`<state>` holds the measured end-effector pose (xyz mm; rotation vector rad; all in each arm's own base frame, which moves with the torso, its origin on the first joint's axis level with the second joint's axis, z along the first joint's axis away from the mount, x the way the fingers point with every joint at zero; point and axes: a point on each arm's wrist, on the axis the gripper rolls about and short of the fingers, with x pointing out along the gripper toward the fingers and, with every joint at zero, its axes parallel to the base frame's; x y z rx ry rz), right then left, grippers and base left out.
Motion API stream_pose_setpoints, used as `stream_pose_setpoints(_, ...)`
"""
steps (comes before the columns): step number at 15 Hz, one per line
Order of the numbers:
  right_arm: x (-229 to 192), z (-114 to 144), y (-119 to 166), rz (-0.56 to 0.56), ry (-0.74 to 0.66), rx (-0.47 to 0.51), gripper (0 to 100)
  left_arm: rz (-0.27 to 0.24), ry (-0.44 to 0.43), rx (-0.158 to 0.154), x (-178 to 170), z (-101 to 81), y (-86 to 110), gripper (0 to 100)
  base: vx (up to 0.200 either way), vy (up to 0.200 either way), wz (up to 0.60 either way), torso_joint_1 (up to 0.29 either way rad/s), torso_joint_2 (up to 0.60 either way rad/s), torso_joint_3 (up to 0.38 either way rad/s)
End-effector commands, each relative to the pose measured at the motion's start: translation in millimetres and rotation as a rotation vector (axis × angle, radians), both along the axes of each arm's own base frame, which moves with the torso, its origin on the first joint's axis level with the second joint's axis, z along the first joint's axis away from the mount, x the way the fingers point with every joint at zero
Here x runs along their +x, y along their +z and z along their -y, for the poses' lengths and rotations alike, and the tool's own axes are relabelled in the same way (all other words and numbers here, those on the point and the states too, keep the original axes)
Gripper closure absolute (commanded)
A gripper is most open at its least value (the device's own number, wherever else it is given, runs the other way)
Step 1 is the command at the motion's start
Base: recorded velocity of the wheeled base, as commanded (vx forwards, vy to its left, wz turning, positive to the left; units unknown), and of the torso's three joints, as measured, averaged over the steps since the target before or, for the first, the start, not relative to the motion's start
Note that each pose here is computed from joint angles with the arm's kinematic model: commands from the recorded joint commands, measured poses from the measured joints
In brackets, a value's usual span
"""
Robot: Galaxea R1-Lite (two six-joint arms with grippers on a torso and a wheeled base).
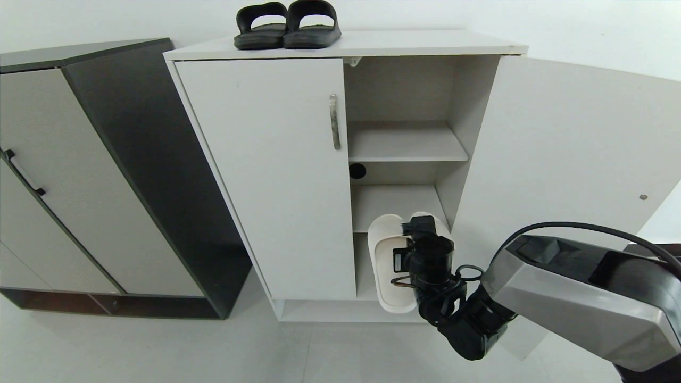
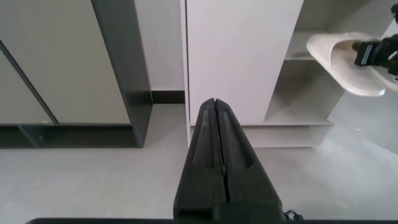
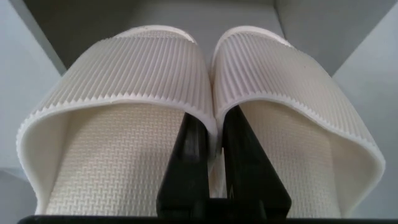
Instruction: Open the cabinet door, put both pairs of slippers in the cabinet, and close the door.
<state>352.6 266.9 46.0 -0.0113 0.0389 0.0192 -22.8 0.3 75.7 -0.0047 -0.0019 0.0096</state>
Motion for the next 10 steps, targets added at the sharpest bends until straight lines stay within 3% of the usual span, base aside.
stream_pose_setpoints(1,-6,1,-1,0.002,0.006,-0.023,100,-0.002,0.001,-0.001,0,0.0,0.0,100,0.0,0.0,0.0,0.0,0.0,0.0)
stream_pose_setpoints(7,-3,3,-14,-0.024,-0.002,-0.012,100,-0.002,0.003,-0.003,0,0.0,0.0,100,0.0,0.0,0.0,0.0,0.0,0.0)
stream_pose_setpoints(10,-3,3,-13,-0.02,-0.002,-0.008,100,-0.002,0.0,-0.003,0,0.0,0.0,100,0.2,0.0,0.0,-0.001,0.0,0.001)
